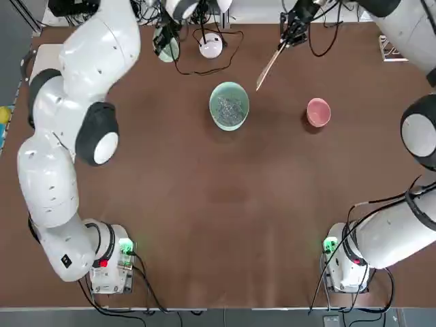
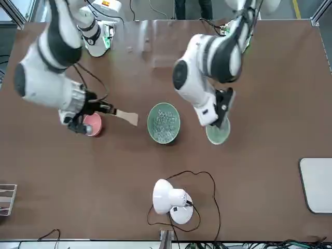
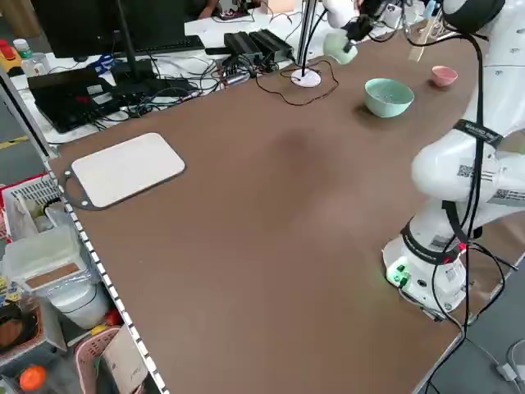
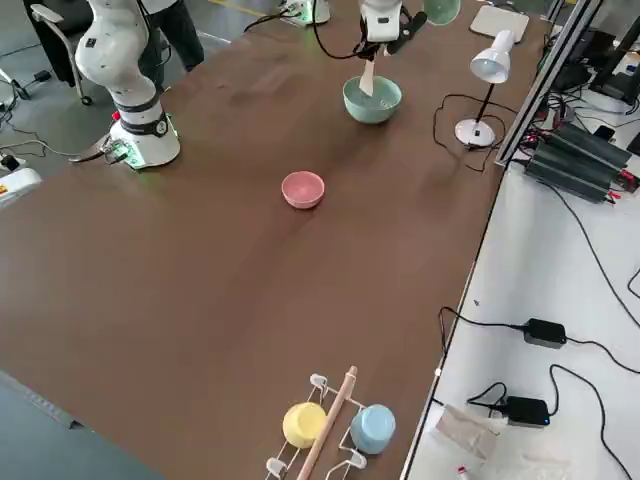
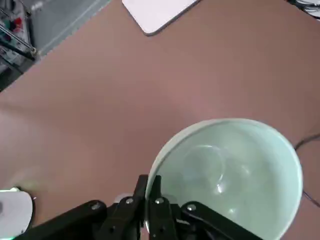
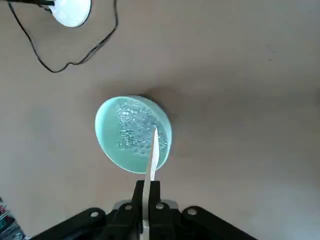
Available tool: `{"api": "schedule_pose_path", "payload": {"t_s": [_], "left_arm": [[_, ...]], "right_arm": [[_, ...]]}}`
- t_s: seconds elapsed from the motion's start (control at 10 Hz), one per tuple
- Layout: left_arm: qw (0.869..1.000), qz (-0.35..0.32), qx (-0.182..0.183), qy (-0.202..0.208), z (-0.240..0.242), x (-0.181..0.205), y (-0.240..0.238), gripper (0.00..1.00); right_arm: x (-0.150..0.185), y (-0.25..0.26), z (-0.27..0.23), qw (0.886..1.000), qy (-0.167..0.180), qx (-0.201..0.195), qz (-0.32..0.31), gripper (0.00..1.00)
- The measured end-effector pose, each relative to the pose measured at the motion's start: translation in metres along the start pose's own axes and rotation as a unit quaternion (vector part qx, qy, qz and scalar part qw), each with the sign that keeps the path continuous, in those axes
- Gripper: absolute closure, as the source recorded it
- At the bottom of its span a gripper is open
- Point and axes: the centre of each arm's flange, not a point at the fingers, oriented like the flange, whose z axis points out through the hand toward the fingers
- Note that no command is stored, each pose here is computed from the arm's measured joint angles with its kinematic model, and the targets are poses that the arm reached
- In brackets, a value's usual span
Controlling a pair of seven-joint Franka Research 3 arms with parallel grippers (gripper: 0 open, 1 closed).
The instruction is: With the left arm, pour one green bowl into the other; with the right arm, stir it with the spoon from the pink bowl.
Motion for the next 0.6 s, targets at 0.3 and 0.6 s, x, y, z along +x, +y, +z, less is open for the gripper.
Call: {"api": "schedule_pose_path", "payload": {"t_s": [0.3,0.6], "left_arm": [[0.997,0.02,-0.025,-0.063,0.057,0.074,-0.036,0.96],[0.986,0.044,-0.053,-0.15,0.123,0.162,-0.07,0.96]], "right_arm": [[-0.057,-0.068,0.042,0.995,0.066,-0.071,-0.003,0.95],[-0.113,-0.117,0.076,0.989,0.114,-0.094,0.006,0.95]]}}
